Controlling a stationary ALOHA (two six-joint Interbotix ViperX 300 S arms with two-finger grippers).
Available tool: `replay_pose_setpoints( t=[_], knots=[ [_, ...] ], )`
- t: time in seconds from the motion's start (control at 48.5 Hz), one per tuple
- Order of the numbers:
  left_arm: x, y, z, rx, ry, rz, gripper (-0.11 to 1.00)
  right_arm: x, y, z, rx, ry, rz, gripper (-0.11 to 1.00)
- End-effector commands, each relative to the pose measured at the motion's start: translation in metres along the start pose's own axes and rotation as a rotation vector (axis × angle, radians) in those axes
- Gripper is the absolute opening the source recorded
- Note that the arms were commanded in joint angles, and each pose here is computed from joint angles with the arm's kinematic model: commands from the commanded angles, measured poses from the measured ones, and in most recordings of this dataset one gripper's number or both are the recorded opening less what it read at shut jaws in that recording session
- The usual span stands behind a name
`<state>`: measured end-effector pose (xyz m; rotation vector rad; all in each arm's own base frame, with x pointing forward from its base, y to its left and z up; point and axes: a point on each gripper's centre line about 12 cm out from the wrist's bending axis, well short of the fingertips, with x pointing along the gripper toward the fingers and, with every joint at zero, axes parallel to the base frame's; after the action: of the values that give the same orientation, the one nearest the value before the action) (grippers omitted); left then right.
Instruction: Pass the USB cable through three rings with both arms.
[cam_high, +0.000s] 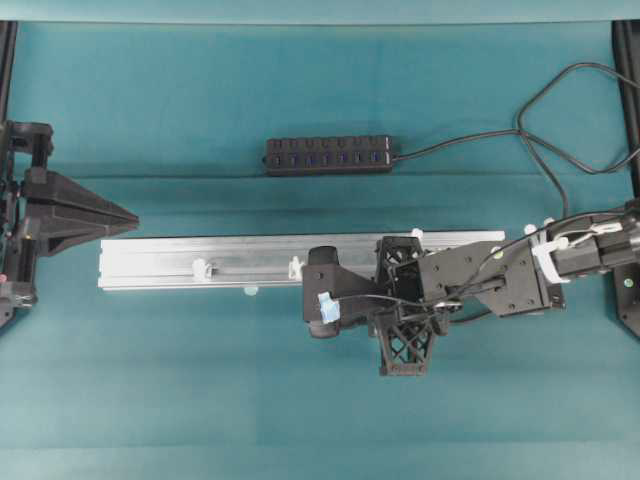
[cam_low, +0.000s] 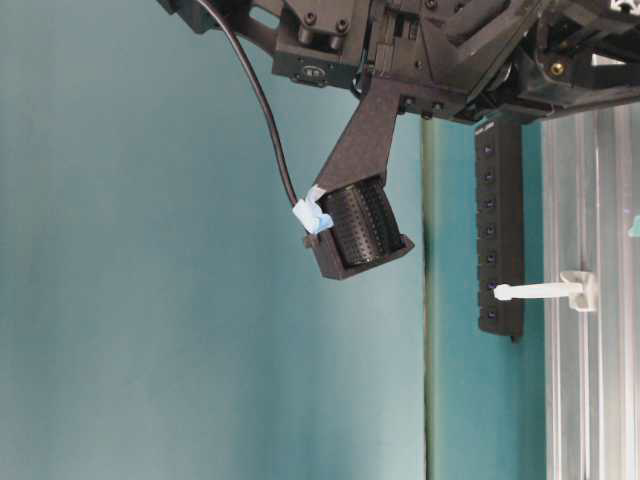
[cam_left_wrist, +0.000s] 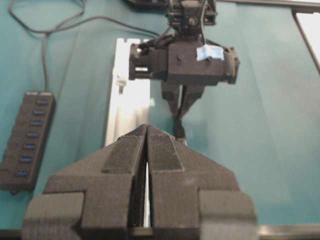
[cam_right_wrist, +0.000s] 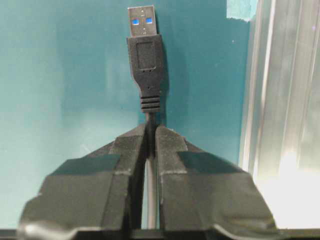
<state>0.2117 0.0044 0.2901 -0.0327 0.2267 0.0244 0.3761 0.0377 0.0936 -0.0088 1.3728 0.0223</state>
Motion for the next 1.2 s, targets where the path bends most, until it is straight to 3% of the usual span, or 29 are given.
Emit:
replay_pose_setpoints(
  t=[0.0, 0.474, 0.907, 1.175],
  knots=[
    [0.0, 0.0, 0.012, 0.003, -0.031, -0.001, 0.02, -0.001, -0.006, -0.001, 0.014, 0.006, -0.005, -0.08],
    [0.0, 0.0, 0.012, 0.003, -0.029, -0.001, 0.02, -0.014, -0.006, 0.0, 0.015, 0.0, -0.005, -0.08],
    [0.0, 0.0, 0.012, 0.003, -0.029, 0.001, 0.02, -0.076, -0.012, -0.006, 0.028, 0.034, -0.016, -0.08],
    [0.0, 0.0, 0.014, 0.004, -0.035, 0.001, 0.02, -0.117, -0.024, -0.024, 0.058, 0.078, -0.033, -0.08]
  ],
)
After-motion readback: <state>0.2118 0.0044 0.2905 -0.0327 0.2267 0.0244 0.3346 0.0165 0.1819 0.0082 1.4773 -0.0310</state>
